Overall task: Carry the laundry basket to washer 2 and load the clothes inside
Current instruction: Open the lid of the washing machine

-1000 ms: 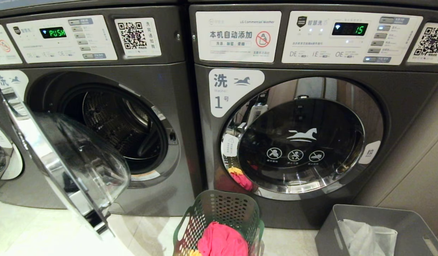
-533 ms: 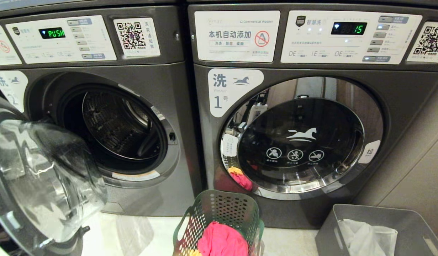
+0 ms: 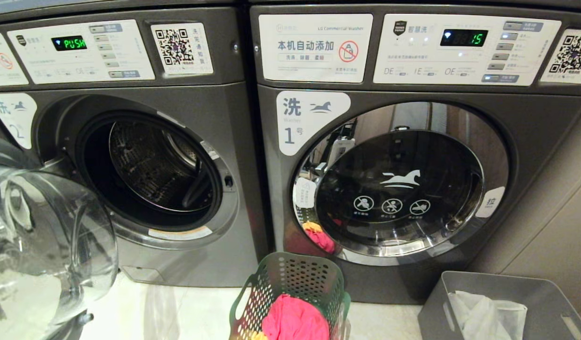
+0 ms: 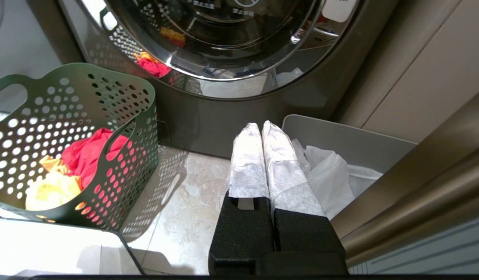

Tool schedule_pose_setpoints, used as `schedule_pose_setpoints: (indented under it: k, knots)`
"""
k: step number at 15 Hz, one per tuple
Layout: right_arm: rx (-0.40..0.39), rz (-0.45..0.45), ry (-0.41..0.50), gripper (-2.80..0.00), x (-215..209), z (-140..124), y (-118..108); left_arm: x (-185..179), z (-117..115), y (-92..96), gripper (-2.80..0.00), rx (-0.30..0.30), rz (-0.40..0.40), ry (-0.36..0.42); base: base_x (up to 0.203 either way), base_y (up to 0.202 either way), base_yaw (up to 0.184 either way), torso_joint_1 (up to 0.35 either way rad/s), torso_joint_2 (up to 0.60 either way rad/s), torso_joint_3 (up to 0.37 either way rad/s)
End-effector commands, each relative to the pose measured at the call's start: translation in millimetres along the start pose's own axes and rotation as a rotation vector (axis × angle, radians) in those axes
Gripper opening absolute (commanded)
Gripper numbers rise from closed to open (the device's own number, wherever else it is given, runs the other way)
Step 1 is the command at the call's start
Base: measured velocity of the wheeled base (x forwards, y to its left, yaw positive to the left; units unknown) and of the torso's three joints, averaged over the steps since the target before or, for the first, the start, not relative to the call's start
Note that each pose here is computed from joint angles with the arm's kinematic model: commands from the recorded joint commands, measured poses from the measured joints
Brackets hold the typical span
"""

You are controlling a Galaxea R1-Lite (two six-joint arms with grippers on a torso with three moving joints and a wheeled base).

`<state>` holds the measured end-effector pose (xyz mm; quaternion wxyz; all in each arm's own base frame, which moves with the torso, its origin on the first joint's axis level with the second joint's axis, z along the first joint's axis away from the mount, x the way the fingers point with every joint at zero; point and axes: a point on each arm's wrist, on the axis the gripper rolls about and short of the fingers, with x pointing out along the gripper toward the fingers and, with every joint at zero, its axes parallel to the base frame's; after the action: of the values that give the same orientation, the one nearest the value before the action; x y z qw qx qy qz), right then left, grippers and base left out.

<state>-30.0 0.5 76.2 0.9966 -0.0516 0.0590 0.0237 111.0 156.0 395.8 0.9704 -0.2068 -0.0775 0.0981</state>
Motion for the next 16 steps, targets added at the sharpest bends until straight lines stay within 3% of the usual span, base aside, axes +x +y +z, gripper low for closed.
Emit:
schedule_pose_setpoints:
  k: [1, 2, 3, 4, 6, 7, 9, 13, 16]
  knots:
    - [-0.001, 0.002, 0.001, -2.80, 0.0, -0.1, 0.0, 28.2, -16.1, 24.3, 0.00, 0.387, 0.174, 0.010, 0.000, 0.000, 0.000, 0.000, 0.00, 0.000]
    - [-0.001, 0.002, 0.001, -2.80, 0.0, -0.1, 0.0, 40.5, -22.7, 28.9, 0.00, 0.631, 0.243, 0.004, 0.000, 0.000, 0.000, 0.000, 0.00, 0.000]
    - [-0.001, 0.002, 0.001, -2.80, 0.0, -0.1, 0.0, 55.8, -32.1, 28.0, 0.00, 0.821, 0.263, -0.007, 0.000, 0.000, 0.000, 0.000, 0.00, 0.000]
    - [-0.001, 0.002, 0.001, -2.80, 0.0, -0.1, 0.0, 70.9, -43.5, 20.9, 0.00, 0.919, 0.246, -0.010, 0.000, 0.000, 0.000, 0.000, 0.00, 0.000]
    - [-0.001, 0.002, 0.001, -2.80, 0.0, -0.1, 0.0, 94.9, -66.7, 4.3, 0.00, 1.023, 0.244, 0.008, 0.000, 0.000, 0.000, 0.000, 0.00, 0.000]
    - [-0.001, 0.002, 0.001, -2.80, 0.0, -0.1, 0.0, 102.1, -76.5, 0.6, 0.00, 1.100, 0.310, 0.040, 0.000, 0.000, 0.000, 0.000, 0.00, 0.000]
    - [-0.001, 0.002, 0.001, -2.80, 0.0, -0.1, 0.0, 116.2, -94.6, -2.3, 0.00, 1.145, 0.312, 0.093, 0.000, 0.000, 0.000, 0.000, 0.00, 0.000]
    - [-0.001, 0.002, 0.001, -2.80, 0.0, -0.1, 0.0, 133.9, -109.9, -25.0, 0.00, 1.142, 0.230, 0.089, 0.000, 0.000, 0.000, 0.000, 0.00, 0.000]
    - [-0.001, 0.002, 0.001, -2.80, 0.0, -0.1, 0.0, 141.2, -127.2, -42.0, 0.00, 1.135, 0.227, 0.117, 0.000, 0.000, 0.000, 0.000, 0.00, 0.000]
